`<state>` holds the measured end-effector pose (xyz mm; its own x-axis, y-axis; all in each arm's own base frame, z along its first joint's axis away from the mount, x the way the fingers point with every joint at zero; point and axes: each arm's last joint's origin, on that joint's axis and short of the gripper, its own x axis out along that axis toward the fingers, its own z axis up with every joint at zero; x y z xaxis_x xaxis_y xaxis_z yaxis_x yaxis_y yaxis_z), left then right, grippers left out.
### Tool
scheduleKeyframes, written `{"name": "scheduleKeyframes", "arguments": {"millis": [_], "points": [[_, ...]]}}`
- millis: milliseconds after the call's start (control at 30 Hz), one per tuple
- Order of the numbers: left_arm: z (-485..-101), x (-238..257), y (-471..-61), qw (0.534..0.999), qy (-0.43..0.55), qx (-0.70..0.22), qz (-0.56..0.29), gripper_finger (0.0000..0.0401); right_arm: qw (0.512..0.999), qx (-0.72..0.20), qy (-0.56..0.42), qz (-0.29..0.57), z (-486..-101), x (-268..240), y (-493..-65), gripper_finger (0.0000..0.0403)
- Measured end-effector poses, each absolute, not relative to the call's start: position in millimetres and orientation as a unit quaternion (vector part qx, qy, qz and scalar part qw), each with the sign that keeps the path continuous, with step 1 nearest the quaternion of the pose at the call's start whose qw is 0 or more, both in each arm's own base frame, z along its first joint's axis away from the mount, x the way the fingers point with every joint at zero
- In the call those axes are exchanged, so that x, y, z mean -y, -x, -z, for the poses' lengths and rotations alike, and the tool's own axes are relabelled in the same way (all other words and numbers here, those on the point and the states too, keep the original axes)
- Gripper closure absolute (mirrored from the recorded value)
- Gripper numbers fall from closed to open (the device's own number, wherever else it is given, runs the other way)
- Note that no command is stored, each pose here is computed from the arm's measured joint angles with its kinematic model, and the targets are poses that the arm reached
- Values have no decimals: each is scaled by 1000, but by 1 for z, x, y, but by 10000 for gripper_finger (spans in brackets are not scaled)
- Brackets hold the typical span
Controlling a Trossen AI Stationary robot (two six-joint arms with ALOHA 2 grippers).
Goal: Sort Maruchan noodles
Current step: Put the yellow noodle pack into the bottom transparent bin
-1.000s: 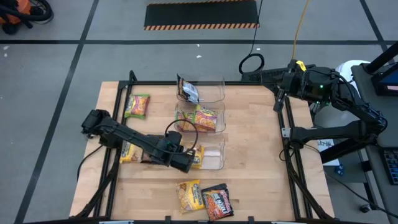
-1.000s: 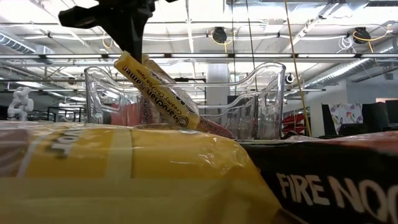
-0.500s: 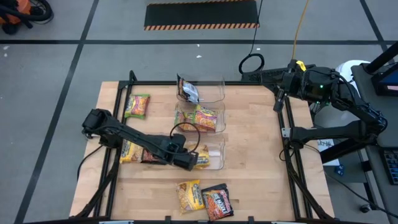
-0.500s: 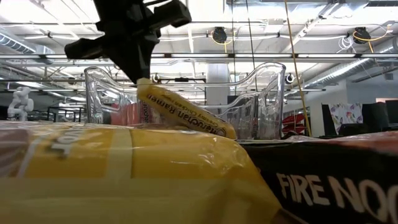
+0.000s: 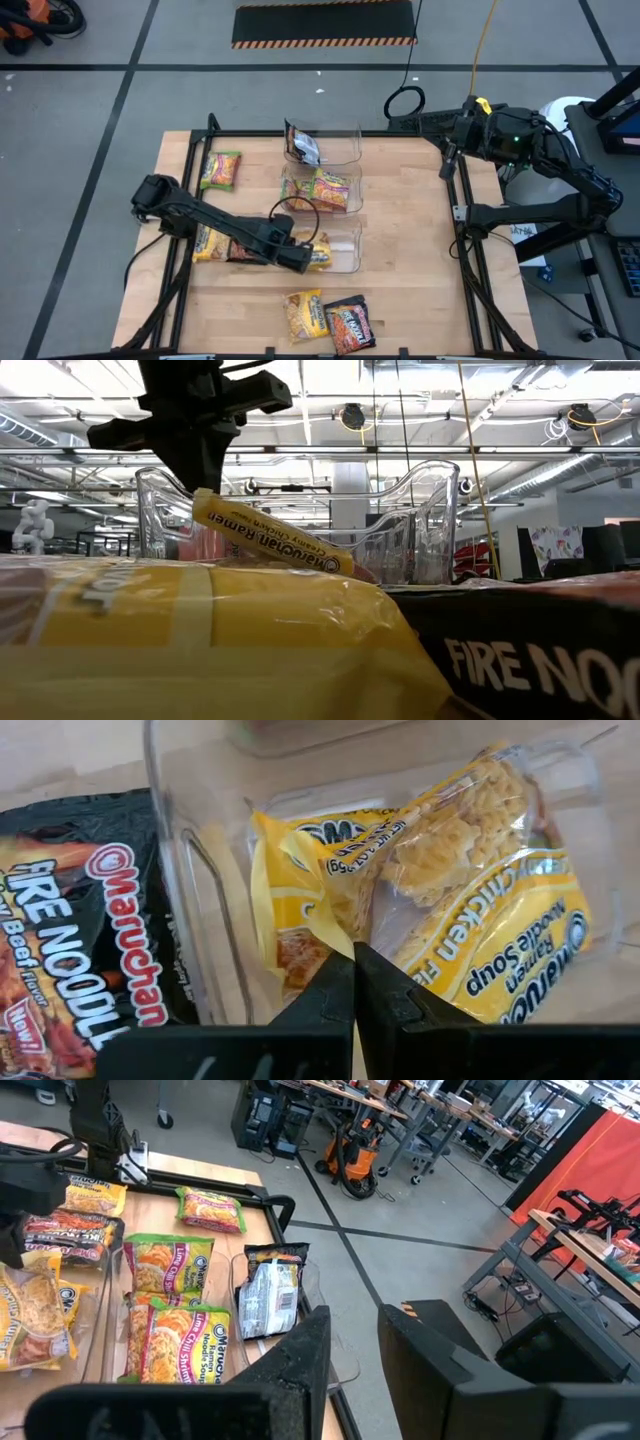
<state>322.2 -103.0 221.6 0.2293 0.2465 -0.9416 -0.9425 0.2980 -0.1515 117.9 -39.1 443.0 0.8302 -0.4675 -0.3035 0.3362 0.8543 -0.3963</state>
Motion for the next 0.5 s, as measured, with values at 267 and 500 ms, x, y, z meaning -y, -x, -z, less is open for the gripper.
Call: {"name": "scheduleKeyframes", "arguments": {"millis": [267,500], "points": [[-230,100,-310,666,380,-454,-454,400,941,-206,165,212,-441,41,-123,321],[-230,100,-310,674,357,-481,-432,400,941,-209,165,211,-441,41,-125,321]]}}
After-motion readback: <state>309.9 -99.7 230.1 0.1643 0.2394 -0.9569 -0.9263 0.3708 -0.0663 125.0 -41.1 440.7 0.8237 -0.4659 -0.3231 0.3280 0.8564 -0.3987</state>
